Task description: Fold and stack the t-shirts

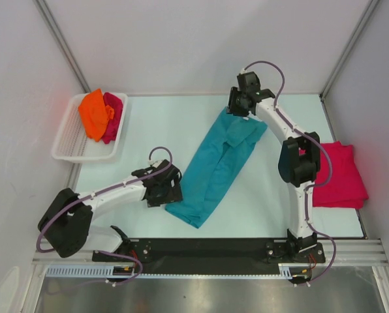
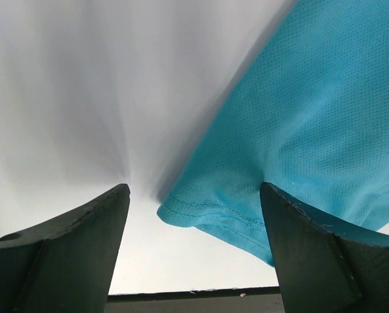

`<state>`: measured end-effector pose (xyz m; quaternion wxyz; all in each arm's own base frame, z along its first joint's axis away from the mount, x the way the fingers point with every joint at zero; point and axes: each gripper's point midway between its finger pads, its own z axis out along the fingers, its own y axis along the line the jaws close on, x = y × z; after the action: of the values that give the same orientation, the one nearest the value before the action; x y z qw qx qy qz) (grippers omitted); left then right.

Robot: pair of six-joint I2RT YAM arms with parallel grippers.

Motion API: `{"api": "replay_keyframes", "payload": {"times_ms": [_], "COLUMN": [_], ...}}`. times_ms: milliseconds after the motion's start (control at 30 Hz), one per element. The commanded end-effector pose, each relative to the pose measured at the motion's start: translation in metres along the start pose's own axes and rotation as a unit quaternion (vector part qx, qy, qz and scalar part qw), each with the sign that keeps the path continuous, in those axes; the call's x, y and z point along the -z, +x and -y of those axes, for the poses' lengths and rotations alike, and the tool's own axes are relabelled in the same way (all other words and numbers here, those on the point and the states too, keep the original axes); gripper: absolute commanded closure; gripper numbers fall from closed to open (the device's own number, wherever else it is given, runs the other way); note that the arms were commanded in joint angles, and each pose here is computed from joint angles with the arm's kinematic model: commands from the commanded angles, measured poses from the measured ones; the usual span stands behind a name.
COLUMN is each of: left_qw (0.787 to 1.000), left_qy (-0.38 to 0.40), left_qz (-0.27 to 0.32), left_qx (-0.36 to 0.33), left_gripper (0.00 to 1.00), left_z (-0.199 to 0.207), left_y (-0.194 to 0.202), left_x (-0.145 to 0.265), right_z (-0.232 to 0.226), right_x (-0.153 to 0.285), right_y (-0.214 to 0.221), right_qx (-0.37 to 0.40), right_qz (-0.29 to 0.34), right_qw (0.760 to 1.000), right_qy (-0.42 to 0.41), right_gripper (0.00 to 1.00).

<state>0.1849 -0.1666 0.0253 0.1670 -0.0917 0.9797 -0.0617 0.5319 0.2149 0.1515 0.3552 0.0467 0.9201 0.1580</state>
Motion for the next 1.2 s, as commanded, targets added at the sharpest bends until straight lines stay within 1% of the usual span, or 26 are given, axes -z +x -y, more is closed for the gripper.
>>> {"api": "replay_keyframes", "payload": {"times_ms": [0, 233, 333, 367, 433, 467, 633, 733, 767, 967, 1167], "left_qw": [1.0, 1.0, 1.0, 1.0, 1.0, 1.0, 1.0, 1.0, 1.0, 1.0, 1.0], "left_qy": [0.011, 0.017, 0.016, 0.018, 0.02, 0.02, 0.024, 0.026, 0.025, 0.026, 0.024], "left_qz": [0.017, 0.017, 0.016, 0.016, 0.016, 0.015, 0.015, 0.013, 0.012, 0.013, 0.011], "left_qx": [-0.002, 0.004, 0.001, 0.001, 0.001, 0.001, 0.002, 0.001, 0.001, 0.001, 0.0], "left_gripper": [0.13, 0.13, 0.13, 0.13, 0.13, 0.13, 0.13, 0.13, 0.13, 0.13, 0.13], "left_z": [-0.005, -0.01, -0.01, -0.009, -0.008, -0.008, -0.006, -0.006, -0.007, -0.006, -0.007], "left_y": [-0.002, 0.005, 0.005, 0.005, 0.004, 0.005, 0.005, 0.006, 0.007, 0.007, 0.008], "left_x": [0.003, 0.004, 0.003, 0.002, 0.002, 0.002, 0.0, -0.001, -0.002, -0.002, -0.003], "right_z": [0.006, 0.021, 0.016, 0.018, 0.016, 0.018, 0.018, 0.008, 0.008, -0.014, -0.017], "right_x": [0.002, -0.007, 0.0, -0.001, 0.003, 0.002, 0.003, 0.006, 0.007, 0.022, 0.027], "right_y": [0.005, 0.034, 0.042, 0.054, 0.061, 0.075, 0.103, 0.109, 0.107, 0.096, 0.099], "right_qx": [0.006, -0.002, -0.003, -0.003, -0.005, -0.003, 0.002, 0.012, 0.016, 0.034, 0.043], "right_qz": [-0.008, -0.045, -0.048, -0.061, -0.062, -0.076, -0.098, -0.104, -0.097, -0.077, -0.075], "right_qw": [1.0, 0.999, 0.998, 0.998, 0.998, 0.997, 0.995, 0.994, 0.994, 0.996, 0.995], "right_qy": [0.011, 0.03, 0.028, 0.031, 0.029, 0.033, 0.036, 0.031, 0.04, 0.039, 0.054], "right_gripper": [0.58, 0.59, 0.59, 0.59, 0.59, 0.59, 0.6, 0.6, 0.6, 0.6, 0.6]}}
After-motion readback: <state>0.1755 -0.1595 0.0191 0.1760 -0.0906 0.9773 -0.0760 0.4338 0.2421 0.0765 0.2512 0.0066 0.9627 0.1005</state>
